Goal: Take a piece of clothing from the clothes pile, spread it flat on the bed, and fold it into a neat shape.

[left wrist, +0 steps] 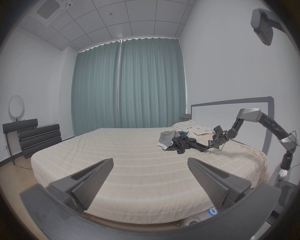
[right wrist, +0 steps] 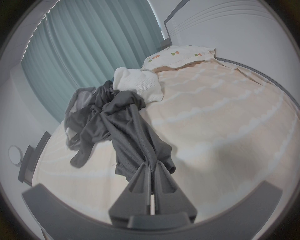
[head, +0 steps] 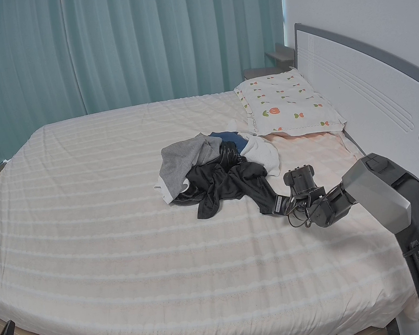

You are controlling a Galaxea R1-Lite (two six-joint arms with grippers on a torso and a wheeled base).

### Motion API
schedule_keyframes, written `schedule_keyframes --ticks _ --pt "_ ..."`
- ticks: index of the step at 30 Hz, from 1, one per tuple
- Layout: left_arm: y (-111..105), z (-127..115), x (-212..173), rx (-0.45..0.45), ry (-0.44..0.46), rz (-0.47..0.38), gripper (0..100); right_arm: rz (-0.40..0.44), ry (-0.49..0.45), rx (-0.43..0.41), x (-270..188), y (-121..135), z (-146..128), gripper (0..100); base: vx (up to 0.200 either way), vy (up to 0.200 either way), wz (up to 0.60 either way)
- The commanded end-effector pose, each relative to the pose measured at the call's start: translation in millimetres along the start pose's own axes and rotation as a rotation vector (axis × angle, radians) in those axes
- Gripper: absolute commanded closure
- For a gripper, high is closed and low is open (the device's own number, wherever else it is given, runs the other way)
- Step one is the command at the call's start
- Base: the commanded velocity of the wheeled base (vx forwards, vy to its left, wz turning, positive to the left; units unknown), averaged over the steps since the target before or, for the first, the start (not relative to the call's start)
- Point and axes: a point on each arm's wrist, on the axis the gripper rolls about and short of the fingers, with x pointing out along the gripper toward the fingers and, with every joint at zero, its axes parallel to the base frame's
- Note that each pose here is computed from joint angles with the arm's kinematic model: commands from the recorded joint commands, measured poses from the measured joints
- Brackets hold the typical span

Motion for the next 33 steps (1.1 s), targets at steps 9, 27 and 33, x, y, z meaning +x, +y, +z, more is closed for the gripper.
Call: schedule_keyframes --ticks 9,27,33 --pt "0.3 39.1 -8.8 -0.089 -0.18 -0.014 0 0.317 -0.014 -0.053 -218.3 -0.8 -29.0 100 0.0 0.0 0.0" --pt "-26.5 85.3 140.4 0.054 0.29 -0.363 0 0.584 -0.143 0.019 -323.8 13.6 -8.6 100 0.0 0.0 0.0" --pt "-73.2 51.0 184.2 0.044 0.482 -0.444 0 0.611 -0.143 0.015 -319.6 22.5 -5.6 100 0.0 0.0 0.0"
